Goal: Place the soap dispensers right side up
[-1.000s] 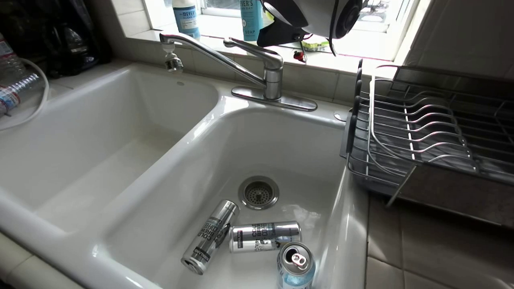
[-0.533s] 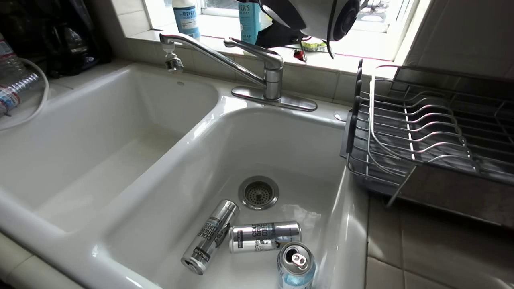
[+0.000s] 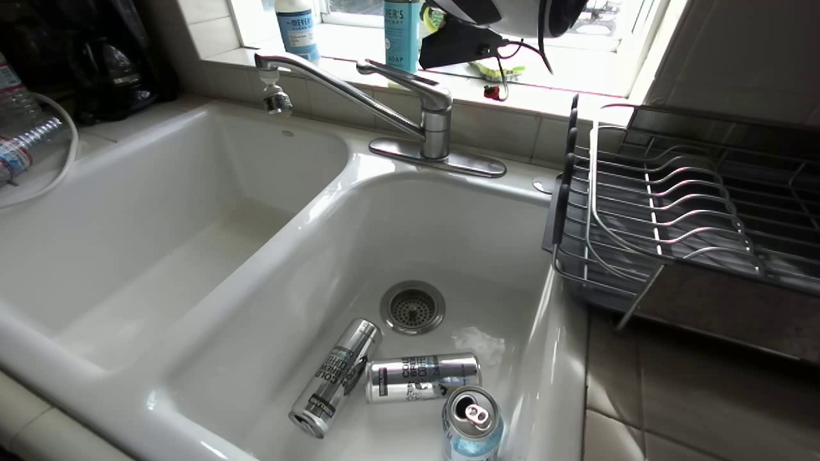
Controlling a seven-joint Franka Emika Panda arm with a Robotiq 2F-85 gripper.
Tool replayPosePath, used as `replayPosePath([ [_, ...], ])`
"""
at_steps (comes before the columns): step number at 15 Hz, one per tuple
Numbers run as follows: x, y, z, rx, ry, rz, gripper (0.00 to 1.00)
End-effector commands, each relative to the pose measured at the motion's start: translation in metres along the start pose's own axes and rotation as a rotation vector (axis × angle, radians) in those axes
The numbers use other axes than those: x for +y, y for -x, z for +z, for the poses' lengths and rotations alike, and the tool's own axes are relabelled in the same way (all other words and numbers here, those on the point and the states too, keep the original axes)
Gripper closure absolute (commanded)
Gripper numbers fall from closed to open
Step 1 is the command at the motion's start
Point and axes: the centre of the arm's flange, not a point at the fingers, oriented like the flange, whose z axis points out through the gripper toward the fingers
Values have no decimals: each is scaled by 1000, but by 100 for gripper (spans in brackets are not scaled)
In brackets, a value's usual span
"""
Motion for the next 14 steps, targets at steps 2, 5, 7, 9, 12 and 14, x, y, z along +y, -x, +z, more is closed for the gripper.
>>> replayPosePath([
  [2,-21,-39,-30,-183,98,-10,0],
  [5,-29,-64,-41,-269,129,-11,0],
  [7,-33,-71,-41,-316,118,-3,0],
  [9,-38,-72,-38,-359,97,15,0],
  [12,-47,-77,-41,-424,126,40,0],
  [14,-54,-88,-49,-460,163,39,0],
])
